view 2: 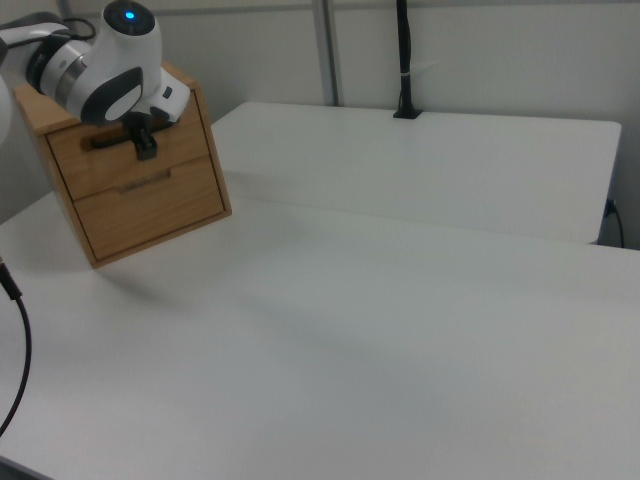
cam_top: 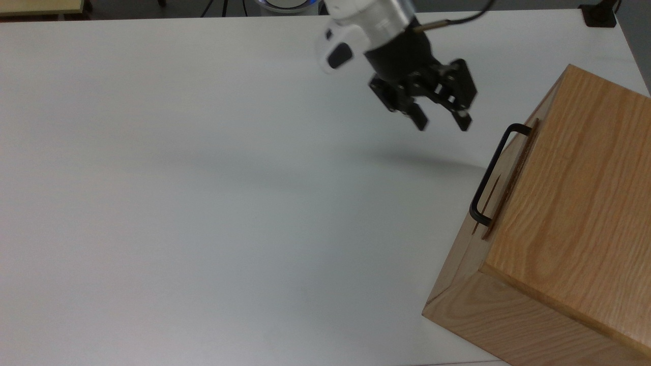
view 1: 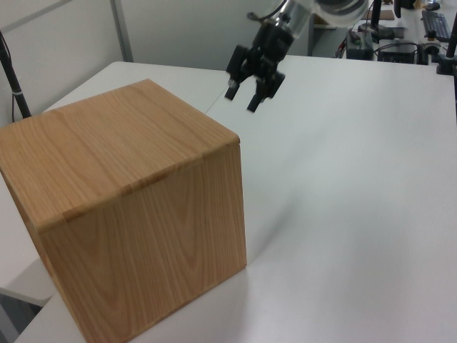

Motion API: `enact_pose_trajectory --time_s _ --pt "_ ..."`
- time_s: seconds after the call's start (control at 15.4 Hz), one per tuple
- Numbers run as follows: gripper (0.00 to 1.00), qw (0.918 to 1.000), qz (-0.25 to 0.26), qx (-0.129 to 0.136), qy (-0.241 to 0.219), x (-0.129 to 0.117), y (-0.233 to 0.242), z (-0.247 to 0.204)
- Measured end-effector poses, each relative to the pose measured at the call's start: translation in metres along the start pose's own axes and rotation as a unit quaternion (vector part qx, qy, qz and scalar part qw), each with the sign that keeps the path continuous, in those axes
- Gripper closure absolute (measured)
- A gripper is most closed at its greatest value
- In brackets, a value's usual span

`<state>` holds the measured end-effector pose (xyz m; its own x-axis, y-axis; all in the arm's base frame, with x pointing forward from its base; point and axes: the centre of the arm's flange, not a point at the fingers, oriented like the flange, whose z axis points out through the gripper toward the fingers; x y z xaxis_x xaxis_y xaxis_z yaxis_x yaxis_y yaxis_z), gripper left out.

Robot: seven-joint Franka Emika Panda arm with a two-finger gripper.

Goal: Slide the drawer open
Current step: 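Move the open gripper down to the black drawer handle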

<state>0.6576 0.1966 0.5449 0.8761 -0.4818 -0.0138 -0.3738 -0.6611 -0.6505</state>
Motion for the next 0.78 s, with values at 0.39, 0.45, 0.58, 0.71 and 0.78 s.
enact_pose_trajectory --time_s 0.39,0.45,0.58,0.71,0.78 --pt "0.44 0.9992 0.006 0.033 0.021 0.005 -0.028 0.036" --pt "0.44 0.999 0.008 0.037 0.023 0.005 -0.028 0.045" --pt "0.44 0.9989 0.011 0.039 0.022 0.005 -0.026 0.064" --pt "0.44 0.9989 0.011 0.041 0.022 0.007 -0.026 0.077" --pt "0.44 0.9988 0.011 0.042 0.022 0.008 -0.026 0.078"
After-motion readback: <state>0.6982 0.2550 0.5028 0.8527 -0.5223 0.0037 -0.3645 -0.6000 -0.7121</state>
